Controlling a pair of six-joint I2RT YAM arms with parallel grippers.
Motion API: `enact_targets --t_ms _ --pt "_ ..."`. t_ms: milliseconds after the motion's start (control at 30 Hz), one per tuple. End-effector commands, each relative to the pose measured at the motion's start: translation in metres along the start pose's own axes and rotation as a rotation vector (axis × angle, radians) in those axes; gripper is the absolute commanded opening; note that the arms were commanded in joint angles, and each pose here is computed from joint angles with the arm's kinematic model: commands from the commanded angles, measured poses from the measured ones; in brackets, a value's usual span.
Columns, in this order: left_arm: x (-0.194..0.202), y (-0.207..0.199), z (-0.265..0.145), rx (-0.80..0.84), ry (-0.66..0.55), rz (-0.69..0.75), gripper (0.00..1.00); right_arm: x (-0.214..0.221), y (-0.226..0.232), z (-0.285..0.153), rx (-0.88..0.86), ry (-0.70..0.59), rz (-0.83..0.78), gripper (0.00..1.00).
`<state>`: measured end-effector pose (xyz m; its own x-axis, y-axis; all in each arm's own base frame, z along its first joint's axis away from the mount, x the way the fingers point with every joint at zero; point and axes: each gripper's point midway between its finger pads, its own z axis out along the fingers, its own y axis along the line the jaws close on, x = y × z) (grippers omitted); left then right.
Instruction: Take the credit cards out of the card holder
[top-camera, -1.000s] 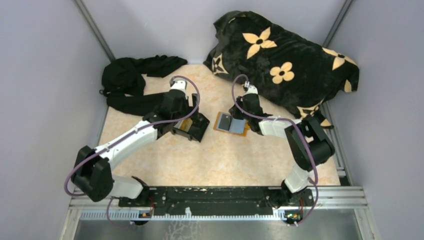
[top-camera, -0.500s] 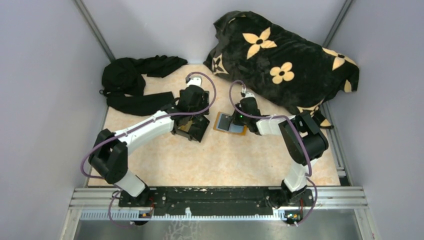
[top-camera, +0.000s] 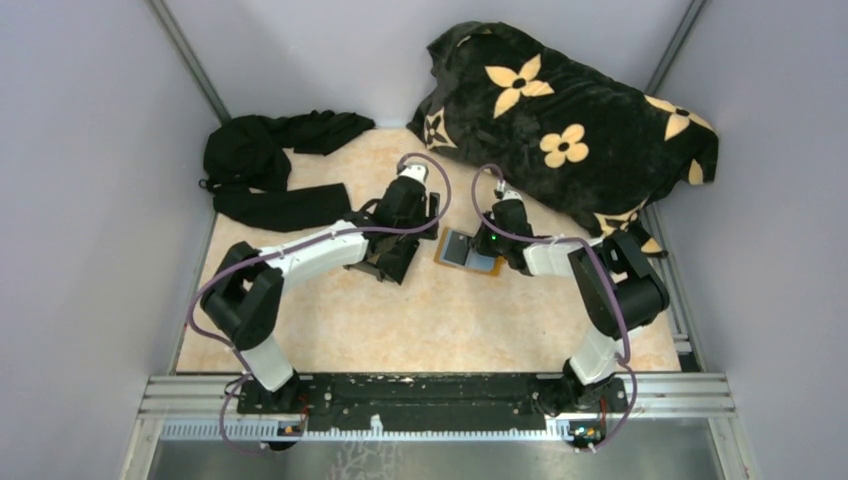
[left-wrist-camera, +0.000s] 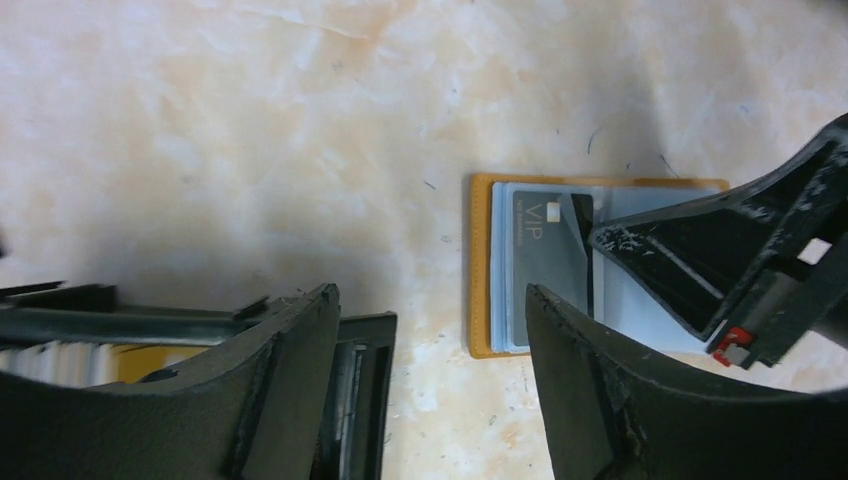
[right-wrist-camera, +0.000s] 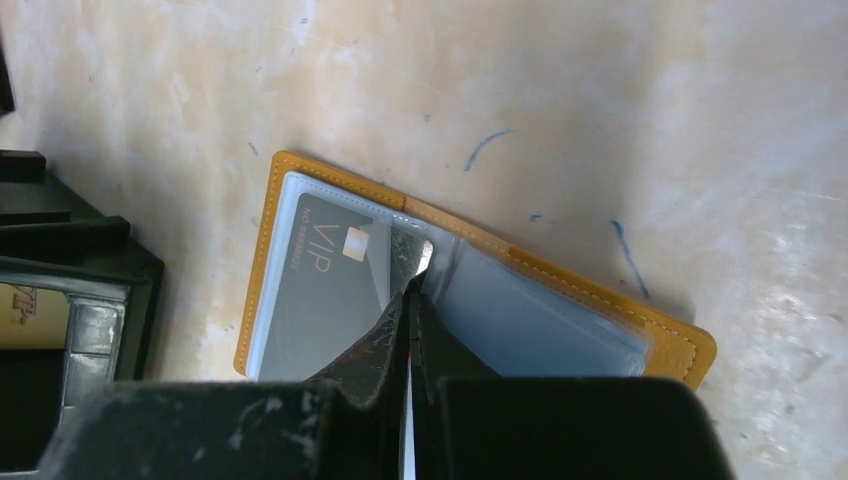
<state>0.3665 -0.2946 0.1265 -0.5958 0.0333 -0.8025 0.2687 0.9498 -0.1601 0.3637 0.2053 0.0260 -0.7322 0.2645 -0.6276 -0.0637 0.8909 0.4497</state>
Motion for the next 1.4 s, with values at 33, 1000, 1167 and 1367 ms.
enact_targets --t_ms 33,1000,1167,1367 --pt "0.011 -0.03 0.021 0.112 0.021 -0.015 0.7 0.003 -0.02 -0.019 0.032 0.017 0.024 0.0" --pt "0.113 -0.09 0.042 0.689 0.296 -0.145 0.64 0.008 -0.027 -0.029 -0.024 0.035 0.044 0.0" --pt "0.129 -0.082 0.049 0.659 0.32 -0.149 0.64 0.0 -0.025 -0.039 -0.031 -0.005 0.078 0.13" --pt "0.133 -0.082 0.051 0.66 0.333 -0.158 0.63 -0.013 -0.014 -0.05 -0.056 -0.032 0.081 0.36"
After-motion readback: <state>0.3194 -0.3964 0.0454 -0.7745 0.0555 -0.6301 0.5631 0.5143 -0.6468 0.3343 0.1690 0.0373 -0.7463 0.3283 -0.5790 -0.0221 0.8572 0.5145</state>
